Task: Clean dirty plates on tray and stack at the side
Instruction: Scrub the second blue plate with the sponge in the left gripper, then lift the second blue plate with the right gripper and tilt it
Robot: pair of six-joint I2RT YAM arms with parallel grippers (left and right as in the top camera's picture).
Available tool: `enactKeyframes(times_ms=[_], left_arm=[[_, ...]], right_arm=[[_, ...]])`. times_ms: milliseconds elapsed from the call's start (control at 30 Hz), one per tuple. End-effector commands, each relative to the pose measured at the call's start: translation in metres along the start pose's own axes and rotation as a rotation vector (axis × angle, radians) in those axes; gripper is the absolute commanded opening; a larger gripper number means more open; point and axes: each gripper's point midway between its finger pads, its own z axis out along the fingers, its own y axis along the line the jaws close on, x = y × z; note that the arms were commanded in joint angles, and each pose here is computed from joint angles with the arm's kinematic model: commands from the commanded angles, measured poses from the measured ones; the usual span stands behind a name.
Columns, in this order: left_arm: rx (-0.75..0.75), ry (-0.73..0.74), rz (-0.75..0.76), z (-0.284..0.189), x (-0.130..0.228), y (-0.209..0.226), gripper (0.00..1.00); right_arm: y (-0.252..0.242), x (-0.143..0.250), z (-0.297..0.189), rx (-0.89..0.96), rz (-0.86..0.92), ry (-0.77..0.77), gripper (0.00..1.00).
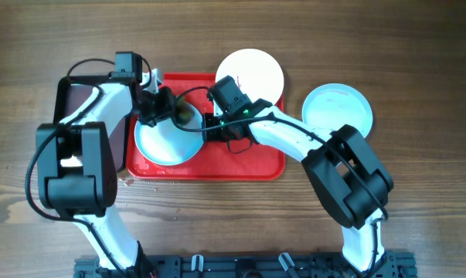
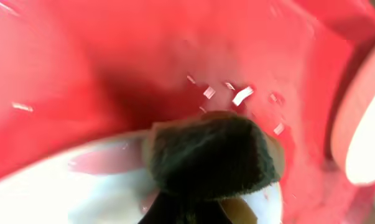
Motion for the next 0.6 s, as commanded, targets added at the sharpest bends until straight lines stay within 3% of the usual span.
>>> enactKeyframes(times_ms=[0,300,433,567], left_arm=[[-0.127,-0.208,-0.007,-0.048,-0.054,0.007,0.04],[-0.09,-0.313,0.028,-0.123,-0.067,-0.031,0.04],[-0.103,-0.287,0.019,-0.125,-0.058,-0.029,0.04],[-0.171,-0.279,0.001,-0.125,-0.055,-0.015,0.04]], right_arm=[[-0.002,0.019,0.01,0.006,-0.013,0.062,0.04],[-0.004,0.017,0.01,0.018,-0.011,0.052,0.06],[-0.008,0.013,0.01,0.045,0.005,0.027,0.27],[-0.011,0.014,0.018,0.051,0.012,0.03,0.32]])
